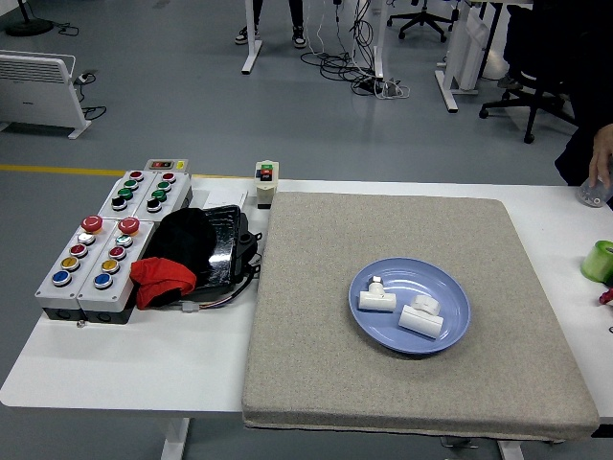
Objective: Pick pipe place plate twice
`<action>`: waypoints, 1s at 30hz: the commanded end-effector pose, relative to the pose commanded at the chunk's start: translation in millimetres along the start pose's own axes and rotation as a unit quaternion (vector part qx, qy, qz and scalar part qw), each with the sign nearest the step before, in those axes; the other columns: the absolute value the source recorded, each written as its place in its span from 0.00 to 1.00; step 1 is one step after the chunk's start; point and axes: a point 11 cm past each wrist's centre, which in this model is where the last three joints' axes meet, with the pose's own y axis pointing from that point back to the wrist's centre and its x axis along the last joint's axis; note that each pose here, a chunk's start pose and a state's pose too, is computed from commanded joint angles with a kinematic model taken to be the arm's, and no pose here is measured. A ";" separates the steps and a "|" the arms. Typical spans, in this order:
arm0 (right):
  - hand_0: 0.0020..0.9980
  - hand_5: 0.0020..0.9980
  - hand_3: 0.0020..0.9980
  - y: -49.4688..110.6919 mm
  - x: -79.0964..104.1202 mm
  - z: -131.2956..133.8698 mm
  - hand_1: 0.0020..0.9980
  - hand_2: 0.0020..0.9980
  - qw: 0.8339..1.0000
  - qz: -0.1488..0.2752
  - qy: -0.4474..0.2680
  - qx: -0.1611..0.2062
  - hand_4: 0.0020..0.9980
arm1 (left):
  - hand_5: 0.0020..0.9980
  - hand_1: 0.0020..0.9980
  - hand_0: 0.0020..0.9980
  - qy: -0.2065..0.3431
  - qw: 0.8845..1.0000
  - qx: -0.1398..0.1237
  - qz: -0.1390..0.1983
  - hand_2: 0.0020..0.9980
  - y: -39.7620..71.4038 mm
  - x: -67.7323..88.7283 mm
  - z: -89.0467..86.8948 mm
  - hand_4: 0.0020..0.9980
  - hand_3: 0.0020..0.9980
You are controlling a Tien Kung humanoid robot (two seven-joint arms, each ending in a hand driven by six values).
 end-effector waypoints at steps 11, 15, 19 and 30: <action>0.84 0.59 0.84 2.4 5.8 3.0 0.80 0.88 1.000 0.014 -0.007 -0.002 0.59 | 1.00 0.69 0.70 0.001 1.000 -0.003 -0.001 0.71 0.0 -0.8 2.3 0.35 0.66; 0.84 0.60 0.84 2.9 7.1 3.6 0.79 0.87 1.000 0.017 -0.009 -0.003 0.59 | 1.00 0.69 0.70 0.001 1.000 -0.004 -0.001 0.72 0.0 -0.9 2.6 0.35 0.66; 0.84 0.60 0.83 3.6 8.7 5.1 0.79 0.87 1.000 0.020 -0.010 -0.005 0.58 | 1.00 0.69 0.70 0.001 1.000 -0.004 -0.001 0.71 0.0 -1.2 2.4 0.35 0.66; 0.84 0.62 0.83 4.1 9.8 7.9 0.79 0.87 1.000 0.024 -0.013 -0.009 0.58 | 1.00 0.69 0.70 0.001 1.000 -0.002 0.000 0.71 0.0 0.2 0.3 0.35 0.66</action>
